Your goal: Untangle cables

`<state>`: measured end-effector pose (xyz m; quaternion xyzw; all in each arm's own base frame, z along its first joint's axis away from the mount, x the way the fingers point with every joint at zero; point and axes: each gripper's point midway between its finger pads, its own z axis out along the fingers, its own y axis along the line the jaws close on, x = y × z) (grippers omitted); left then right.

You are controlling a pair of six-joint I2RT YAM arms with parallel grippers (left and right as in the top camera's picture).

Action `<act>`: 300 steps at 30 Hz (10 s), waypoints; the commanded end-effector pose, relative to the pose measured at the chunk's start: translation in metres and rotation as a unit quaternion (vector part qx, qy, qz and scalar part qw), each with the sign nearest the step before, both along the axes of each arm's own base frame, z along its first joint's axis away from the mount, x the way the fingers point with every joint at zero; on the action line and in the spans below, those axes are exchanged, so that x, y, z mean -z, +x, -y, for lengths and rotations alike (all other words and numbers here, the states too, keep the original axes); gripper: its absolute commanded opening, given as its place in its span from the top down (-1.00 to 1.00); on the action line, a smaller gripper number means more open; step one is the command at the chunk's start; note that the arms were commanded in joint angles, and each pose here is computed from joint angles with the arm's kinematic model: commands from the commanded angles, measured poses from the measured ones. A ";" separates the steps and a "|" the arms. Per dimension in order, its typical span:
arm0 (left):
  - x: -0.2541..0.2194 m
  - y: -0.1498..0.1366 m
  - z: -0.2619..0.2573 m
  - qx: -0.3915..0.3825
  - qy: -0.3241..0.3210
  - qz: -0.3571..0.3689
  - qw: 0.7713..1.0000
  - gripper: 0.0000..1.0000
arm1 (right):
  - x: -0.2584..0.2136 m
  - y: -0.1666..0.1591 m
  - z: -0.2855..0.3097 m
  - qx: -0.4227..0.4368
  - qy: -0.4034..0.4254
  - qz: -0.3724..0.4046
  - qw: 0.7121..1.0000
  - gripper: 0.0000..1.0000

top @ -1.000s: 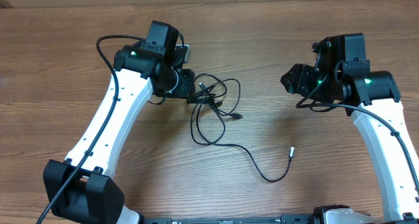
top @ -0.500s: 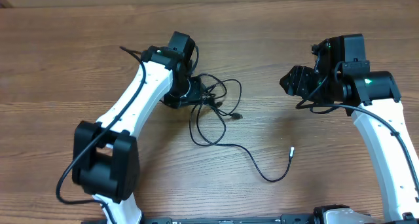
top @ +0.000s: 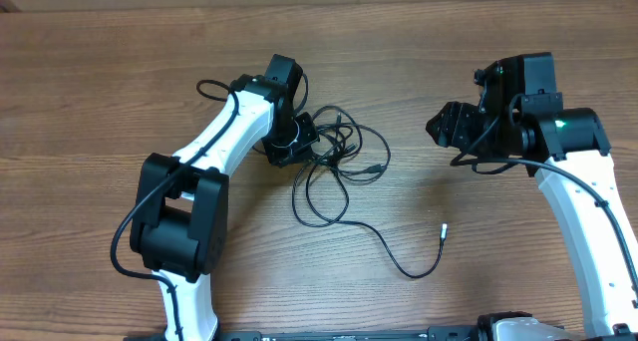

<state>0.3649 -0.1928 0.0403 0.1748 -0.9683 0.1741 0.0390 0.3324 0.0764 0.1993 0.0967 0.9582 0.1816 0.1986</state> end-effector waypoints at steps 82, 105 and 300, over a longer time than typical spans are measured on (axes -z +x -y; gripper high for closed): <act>-0.196 -0.002 0.063 0.267 -0.066 0.266 0.924 0.92 | -0.003 0.017 -0.082 -0.114 0.075 0.031 0.990 0.33; -0.216 0.014 -0.067 0.176 0.165 0.282 0.929 0.55 | 0.017 0.037 0.009 0.047 -0.140 0.025 0.989 0.93; 0.016 0.031 0.113 -0.060 0.127 0.067 0.988 -0.33 | -0.047 -0.014 0.099 0.141 -0.106 0.009 0.984 -0.85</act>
